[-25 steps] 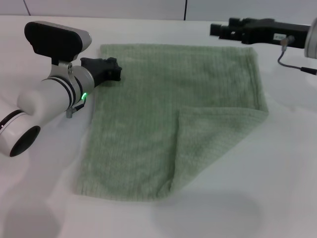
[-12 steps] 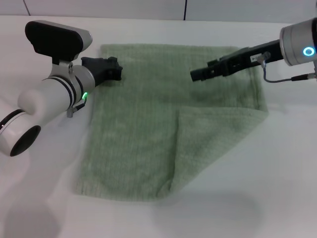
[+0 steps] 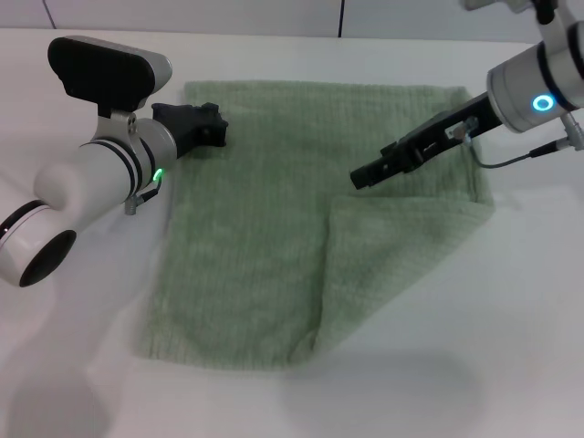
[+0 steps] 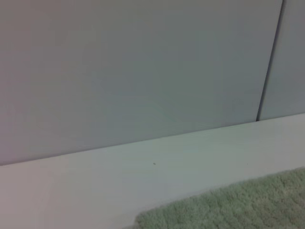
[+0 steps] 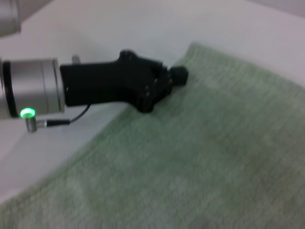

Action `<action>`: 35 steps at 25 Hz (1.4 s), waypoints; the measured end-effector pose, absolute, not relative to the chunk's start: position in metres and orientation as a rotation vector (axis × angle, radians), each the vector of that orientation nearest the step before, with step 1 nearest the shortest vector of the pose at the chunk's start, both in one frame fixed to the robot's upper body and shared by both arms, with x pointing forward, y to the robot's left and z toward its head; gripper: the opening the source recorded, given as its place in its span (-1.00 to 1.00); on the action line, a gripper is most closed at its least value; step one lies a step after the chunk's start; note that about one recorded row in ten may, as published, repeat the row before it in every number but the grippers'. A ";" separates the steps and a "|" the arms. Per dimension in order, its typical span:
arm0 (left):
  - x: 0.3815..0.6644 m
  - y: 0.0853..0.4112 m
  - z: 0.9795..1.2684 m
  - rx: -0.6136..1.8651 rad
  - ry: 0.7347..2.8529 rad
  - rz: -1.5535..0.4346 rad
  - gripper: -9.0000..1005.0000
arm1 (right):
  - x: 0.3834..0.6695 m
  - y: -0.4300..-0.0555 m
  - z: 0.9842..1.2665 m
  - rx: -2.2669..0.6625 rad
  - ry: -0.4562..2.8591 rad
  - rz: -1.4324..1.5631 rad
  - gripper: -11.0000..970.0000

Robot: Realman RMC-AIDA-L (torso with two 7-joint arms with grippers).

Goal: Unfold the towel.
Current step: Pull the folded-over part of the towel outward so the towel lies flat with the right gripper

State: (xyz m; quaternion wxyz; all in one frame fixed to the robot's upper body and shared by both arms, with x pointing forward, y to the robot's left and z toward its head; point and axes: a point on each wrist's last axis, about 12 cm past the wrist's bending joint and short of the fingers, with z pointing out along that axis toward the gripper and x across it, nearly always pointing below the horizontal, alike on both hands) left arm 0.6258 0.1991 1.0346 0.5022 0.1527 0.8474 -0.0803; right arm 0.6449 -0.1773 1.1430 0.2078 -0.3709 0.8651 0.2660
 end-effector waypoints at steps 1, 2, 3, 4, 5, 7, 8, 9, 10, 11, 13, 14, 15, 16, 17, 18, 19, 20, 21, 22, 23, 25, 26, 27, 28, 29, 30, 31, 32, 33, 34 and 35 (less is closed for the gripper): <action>0.626 0.199 1.035 0.369 2.047 -0.194 -0.99 | 0.645 -0.176 1.143 -1.045 2.412 0.735 0.64; 0.626 0.199 1.035 0.369 2.047 -0.194 -0.99 | 0.644 -0.174 1.143 -1.058 2.414 0.730 0.64; 0.626 0.199 1.035 0.369 2.047 -0.194 -0.99 | 0.644 -0.172 1.142 -1.070 2.416 0.725 0.64; 0.626 0.199 1.035 0.369 2.047 -0.194 -0.99 | 0.643 -0.171 1.142 -1.080 2.417 0.720 0.64; 0.626 0.199 1.035 0.369 2.047 -0.194 -0.99 | 0.643 -0.169 1.141 -1.090 2.420 0.714 0.64; 0.626 0.200 1.034 0.368 2.049 -0.193 -0.99 | 0.641 -0.166 1.139 -1.114 2.425 0.704 0.64; 0.626 0.200 1.034 0.368 2.049 -0.193 -0.99 | 0.640 -0.164 1.138 -1.124 2.427 0.700 0.64; 0.626 0.200 1.034 0.368 2.049 -0.193 -0.99 | 0.640 -0.163 1.137 -1.133 2.428 0.694 0.64; 0.625 0.200 1.034 0.367 2.050 -0.193 -0.99 | 0.639 -0.162 1.136 -1.142 2.429 0.687 0.64; 0.625 0.200 1.034 0.367 2.050 -0.193 -0.99 | 0.639 -0.160 1.135 -1.149 2.430 0.680 0.64; 0.625 0.200 1.034 0.367 2.051 -0.193 -0.99 | 0.637 -0.158 1.132 -1.162 2.432 0.669 0.64; 0.625 0.200 1.034 0.367 2.051 -0.194 -0.99 | 0.637 -0.156 1.131 -1.169 2.431 0.662 0.64; 0.625 0.200 1.034 0.366 2.051 -0.194 -0.99 | 0.636 -0.153 1.129 -1.176 2.431 0.652 0.64; 0.625 0.200 1.034 0.366 2.051 -0.194 -0.99 | 0.636 -0.152 1.128 -1.179 2.430 0.646 0.64; 0.625 0.200 1.034 0.367 2.051 -0.194 -0.99 | 0.636 -0.151 1.127 -1.183 2.430 0.640 0.64; 0.625 0.199 1.034 0.366 2.051 -0.194 -0.99 | 0.636 -0.151 1.127 -1.186 2.429 0.634 0.64; 0.625 0.199 1.034 0.366 2.051 -0.194 -0.99 | 0.636 -0.150 1.126 -1.186 2.429 0.630 0.64; 0.625 0.199 1.034 0.366 2.051 -0.194 -0.99 | 0.635 -0.150 1.126 -1.187 2.428 0.629 0.64; 0.625 0.199 1.034 0.366 2.051 -0.194 -0.99 | 0.635 -0.149 1.126 -1.187 2.427 0.629 0.64; 0.625 0.199 1.034 0.367 2.051 -0.194 -0.99 | 0.635 -0.149 1.126 -1.187 2.425 0.628 0.64; 0.625 0.199 1.033 0.366 2.052 -0.194 -0.99 | 0.636 -0.149 1.126 -1.187 2.424 0.628 0.64; 0.625 0.200 1.033 0.365 2.053 -0.193 -0.99 | 0.636 -0.148 1.126 -1.188 2.422 0.626 0.64; 0.625 0.200 1.033 0.365 2.053 -0.194 -0.99 | 0.636 -0.148 1.126 -1.190 2.420 0.626 0.64; 0.625 0.200 1.033 0.364 2.053 -0.194 -0.99 | 0.635 -0.148 1.125 -1.190 2.419 0.626 0.64; 0.625 0.200 1.033 0.363 2.053 -0.194 -0.99 | 0.636 -0.148 1.125 -1.189 2.417 0.624 0.64; 0.624 0.200 1.033 0.363 2.053 -0.194 -0.99 | 0.636 -0.147 1.125 -1.188 2.415 0.622 0.64; 0.624 0.200 1.033 0.362 2.053 -0.194 -0.99 | 0.636 -0.147 1.125 -1.186 2.413 0.619 0.64; 0.624 0.200 1.033 0.362 2.053 -0.194 -0.99 | 0.636 -0.147 1.125 -1.185 2.411 0.616 0.64; 0.624 0.200 1.033 0.362 2.053 -0.194 -0.99 | 0.636 -0.146 1.124 -1.185 2.410 0.614 0.64; 0.624 0.200 1.033 0.362 2.053 -0.195 -0.99 | 0.636 -0.146 1.124 -1.188 2.410 0.612 0.64; 0.624 0.200 1.033 0.362 2.053 -0.194 -0.99 | 0.636 -0.145 1.123 -1.190 2.409 0.608 0.64; 0.624 0.200 1.033 0.362 2.053 -0.195 -0.99 | 0.635 -0.144 1.122 -1.193 2.410 0.606 0.64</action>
